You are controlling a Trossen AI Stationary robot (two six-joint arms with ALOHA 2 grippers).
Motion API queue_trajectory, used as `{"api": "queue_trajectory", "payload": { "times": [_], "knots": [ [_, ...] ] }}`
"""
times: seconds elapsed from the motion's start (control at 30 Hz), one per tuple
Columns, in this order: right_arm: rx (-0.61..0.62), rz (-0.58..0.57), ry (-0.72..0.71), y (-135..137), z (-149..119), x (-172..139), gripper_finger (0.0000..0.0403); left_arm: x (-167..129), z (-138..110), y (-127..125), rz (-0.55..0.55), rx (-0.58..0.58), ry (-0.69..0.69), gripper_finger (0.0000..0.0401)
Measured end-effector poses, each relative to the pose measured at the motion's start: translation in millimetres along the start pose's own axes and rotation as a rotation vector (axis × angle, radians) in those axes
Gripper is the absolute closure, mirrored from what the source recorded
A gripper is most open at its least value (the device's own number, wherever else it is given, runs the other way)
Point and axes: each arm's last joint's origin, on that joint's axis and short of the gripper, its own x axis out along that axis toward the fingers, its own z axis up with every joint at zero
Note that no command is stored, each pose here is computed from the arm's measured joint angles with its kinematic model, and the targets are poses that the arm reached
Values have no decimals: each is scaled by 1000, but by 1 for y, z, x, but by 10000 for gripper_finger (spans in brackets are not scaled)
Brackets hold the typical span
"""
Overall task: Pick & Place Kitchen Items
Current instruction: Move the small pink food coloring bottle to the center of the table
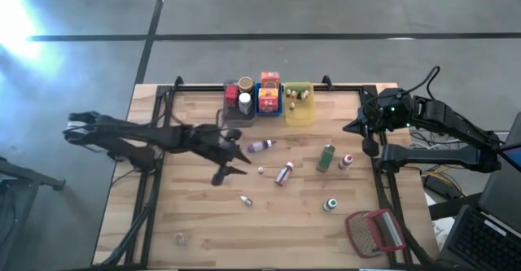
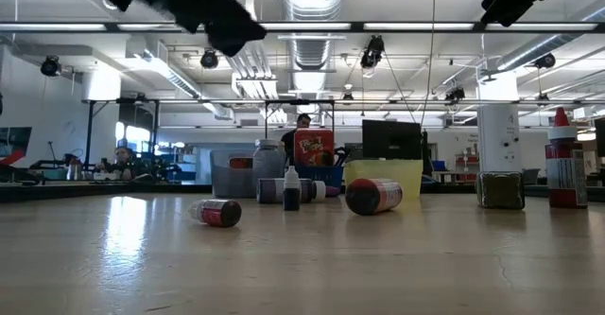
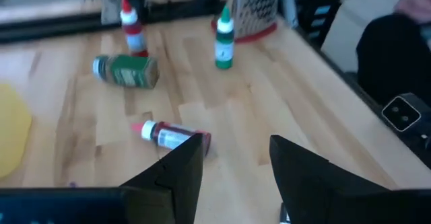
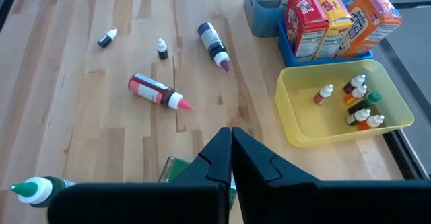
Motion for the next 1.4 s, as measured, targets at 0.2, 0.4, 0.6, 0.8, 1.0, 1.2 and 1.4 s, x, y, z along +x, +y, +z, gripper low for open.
{"api": "queue_trajectory", "payload": {
  "times": [0.2, 0.4, 0.6, 0.8, 1.0, 1.2, 1.4],
  "knots": [
    [0, 0, 0, 0, 0, 0, 394, -5, -66, -11, -9, 55, -226, 224],
    [0, 0, 0, 0, 0, 0, 394, -14, -122, -20, -9, 22, -286, 232],
    [0, 0, 0, 0, 0, 0, 394, -16, -146, -24, -55, -52, -226, 249],
    [0, 0, 0, 0, 0, 0, 394, -6, -157, -25, -113, -81, -144, 257],
    [0, 0, 0, 0, 0, 0, 394, 13, -165, -26, -148, -103, -60, 259],
    [0, 0, 0, 0, 0, 0, 394, 33, -168, -32, -181, -94, -60, 268],
    [0, 0, 0, 0, 0, 0, 394, 53, -175, -38, -145, -63, -15, 270]
  ]
}}
